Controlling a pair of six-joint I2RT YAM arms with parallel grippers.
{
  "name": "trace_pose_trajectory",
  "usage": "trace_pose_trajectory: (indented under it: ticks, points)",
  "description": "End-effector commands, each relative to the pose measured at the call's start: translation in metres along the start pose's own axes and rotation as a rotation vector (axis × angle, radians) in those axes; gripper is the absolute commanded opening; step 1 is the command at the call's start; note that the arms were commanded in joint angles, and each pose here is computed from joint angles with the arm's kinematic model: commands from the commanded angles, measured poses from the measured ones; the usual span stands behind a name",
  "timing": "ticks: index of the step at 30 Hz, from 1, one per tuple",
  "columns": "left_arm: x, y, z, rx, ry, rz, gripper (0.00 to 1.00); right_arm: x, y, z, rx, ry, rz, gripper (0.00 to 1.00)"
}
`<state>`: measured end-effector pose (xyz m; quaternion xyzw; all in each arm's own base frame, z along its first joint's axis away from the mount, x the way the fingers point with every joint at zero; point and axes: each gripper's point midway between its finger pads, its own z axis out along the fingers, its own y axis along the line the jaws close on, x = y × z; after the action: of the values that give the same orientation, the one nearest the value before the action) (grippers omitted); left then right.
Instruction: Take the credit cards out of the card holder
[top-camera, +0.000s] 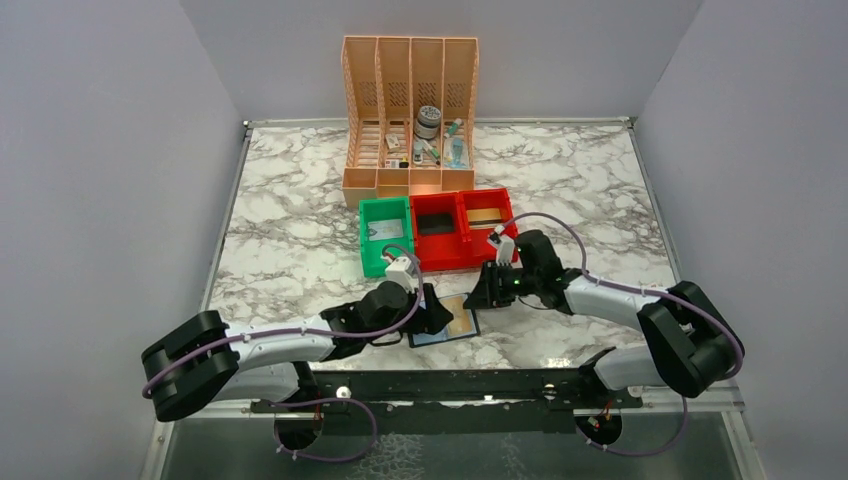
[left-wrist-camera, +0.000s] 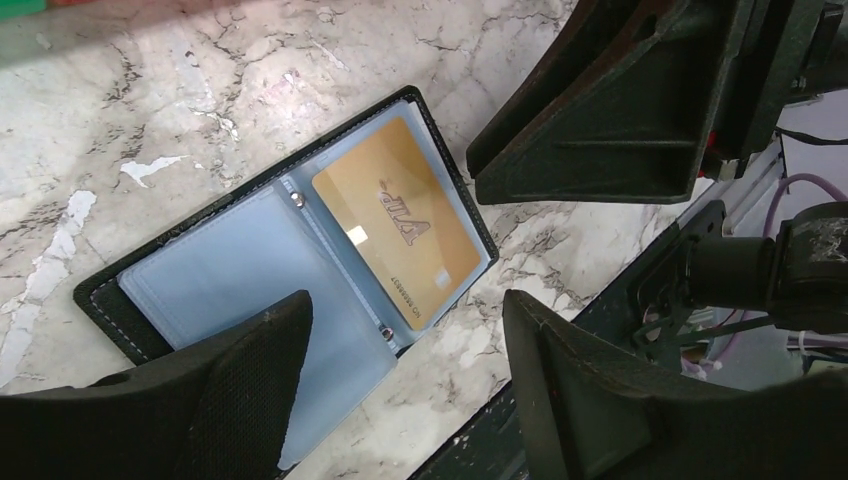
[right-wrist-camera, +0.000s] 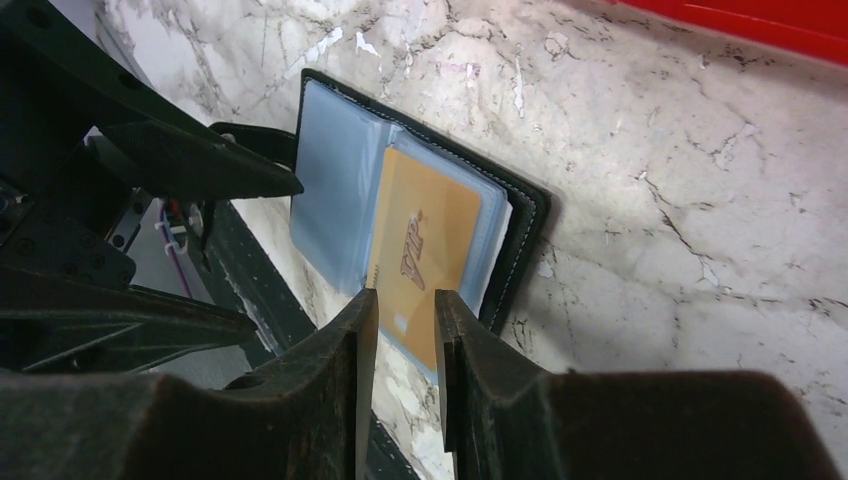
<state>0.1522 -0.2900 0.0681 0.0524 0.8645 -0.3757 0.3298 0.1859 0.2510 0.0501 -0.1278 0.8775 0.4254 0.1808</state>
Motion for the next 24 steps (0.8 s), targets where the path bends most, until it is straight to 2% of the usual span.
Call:
trace_pose_trajectory:
  ticks: [1,11,14,24]
  points:
    - [-0.009,-0.023,0.004,0.074,-0.014,-0.036,0.7,-0.008,0.014,0.005,-0.07,-0.002,-0.04,0.27]
    - [0.004,-0.014,0.017,0.037,0.029,-0.065,0.57,0.002,-0.007,0.019,-0.014,0.044,0.006,0.21]
    - [0.006,-0.014,0.02,0.034,0.041,-0.071,0.51,0.011,-0.015,0.023,-0.002,0.068,0.032,0.15]
    - [0.014,-0.002,0.025,-0.018,0.047,-0.156,0.39,0.026,-0.028,0.021,0.042,0.076,0.063,0.15]
